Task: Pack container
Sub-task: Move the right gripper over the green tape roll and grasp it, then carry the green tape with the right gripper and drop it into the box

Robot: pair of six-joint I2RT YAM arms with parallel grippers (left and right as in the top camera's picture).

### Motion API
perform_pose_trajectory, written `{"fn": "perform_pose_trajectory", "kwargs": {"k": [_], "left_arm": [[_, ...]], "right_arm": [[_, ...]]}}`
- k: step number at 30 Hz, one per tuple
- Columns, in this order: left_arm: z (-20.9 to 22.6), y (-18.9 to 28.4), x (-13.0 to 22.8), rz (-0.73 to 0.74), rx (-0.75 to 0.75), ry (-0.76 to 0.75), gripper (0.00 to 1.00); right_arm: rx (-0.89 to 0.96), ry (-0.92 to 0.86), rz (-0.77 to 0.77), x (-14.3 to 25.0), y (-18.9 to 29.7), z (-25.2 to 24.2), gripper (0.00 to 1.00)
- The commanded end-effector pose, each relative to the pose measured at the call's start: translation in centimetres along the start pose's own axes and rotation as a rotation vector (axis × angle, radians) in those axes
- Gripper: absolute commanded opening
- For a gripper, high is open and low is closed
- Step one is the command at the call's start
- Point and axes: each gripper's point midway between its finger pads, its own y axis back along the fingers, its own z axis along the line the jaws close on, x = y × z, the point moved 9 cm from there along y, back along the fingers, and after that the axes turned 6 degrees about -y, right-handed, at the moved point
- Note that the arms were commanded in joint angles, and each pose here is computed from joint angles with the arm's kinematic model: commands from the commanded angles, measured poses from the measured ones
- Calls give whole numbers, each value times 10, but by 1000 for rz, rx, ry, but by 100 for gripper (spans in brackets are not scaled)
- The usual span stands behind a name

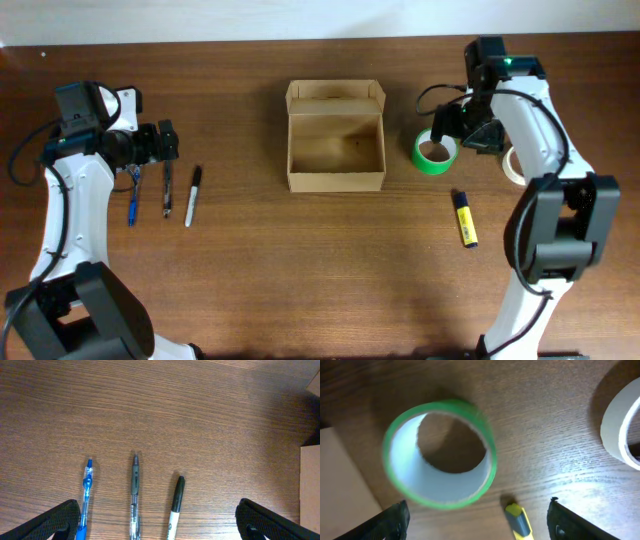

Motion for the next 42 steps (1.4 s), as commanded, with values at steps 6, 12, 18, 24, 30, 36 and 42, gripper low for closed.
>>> {"fn": "perform_pose_trajectory", "kwargs": {"k": [6,12,18,24,30,36,42], "left_arm": [[1,0,-3,-8,15,-15,99],[1,0,-3,-8,15,-14,99],[1,0,-3,-8,15,-14,99],[1,0,-3,-8,15,-14,99],[1,0,-3,-8,15,-14,99],[1,0,-3,-8,15,-14,99],[1,0,-3,-8,15,-14,99]], "right_arm": [[79,-38,61,-11,-50,-5,77],[91,-37,87,-11,-70,-5,39],[87,-37,92,-12,-75,-4,4],[35,-37,-18,-21,-20,1,4],[-144,69,-275,-14,119,23,4],[-261,299,-461,32,201,69,4],[-195,653,-495,78,192,136,4]]}}
